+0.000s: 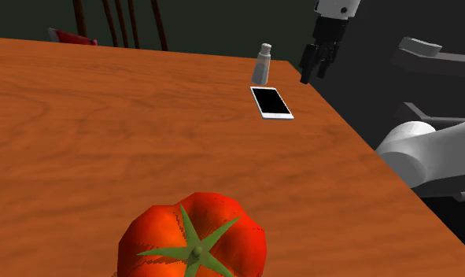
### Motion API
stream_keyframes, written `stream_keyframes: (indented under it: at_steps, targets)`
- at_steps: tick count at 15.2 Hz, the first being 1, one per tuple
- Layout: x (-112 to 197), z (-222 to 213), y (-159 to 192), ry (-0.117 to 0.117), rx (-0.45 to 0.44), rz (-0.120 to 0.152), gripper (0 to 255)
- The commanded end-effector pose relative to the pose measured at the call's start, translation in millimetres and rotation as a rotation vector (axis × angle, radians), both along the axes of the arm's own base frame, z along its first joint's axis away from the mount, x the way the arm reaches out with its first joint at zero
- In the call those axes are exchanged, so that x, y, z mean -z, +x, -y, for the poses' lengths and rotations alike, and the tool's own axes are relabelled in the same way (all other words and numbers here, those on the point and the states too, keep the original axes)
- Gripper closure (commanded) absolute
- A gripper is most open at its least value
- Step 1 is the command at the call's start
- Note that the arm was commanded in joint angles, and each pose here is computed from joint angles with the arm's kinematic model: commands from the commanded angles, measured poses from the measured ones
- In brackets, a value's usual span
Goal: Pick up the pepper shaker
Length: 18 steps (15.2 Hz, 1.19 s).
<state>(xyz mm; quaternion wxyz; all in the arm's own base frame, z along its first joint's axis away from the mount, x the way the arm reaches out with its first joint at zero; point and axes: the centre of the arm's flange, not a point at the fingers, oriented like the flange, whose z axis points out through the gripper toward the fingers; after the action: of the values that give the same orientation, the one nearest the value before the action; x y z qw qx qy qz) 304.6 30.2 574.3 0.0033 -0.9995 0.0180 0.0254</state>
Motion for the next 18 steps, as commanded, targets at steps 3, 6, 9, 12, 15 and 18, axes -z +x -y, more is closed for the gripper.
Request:
stream_keyframes:
  at_steps: [3, 6, 9, 12, 15, 18]
  targets:
    - [-13, -17, 17, -0.015, -0.005, 0.01, 0]
    - [-31, -43, 41, -0.038, -0.012, 0.024, 0]
    - [-50, -69, 65, -0.061, -0.018, 0.039, 0]
    - [-68, -96, 89, -0.085, -0.025, 0.053, 0]
    - [-85, -122, 111, -0.106, -0.032, 0.067, 0]
    - [-69, -122, 111, -0.106, -0.032, 0.067, 0]
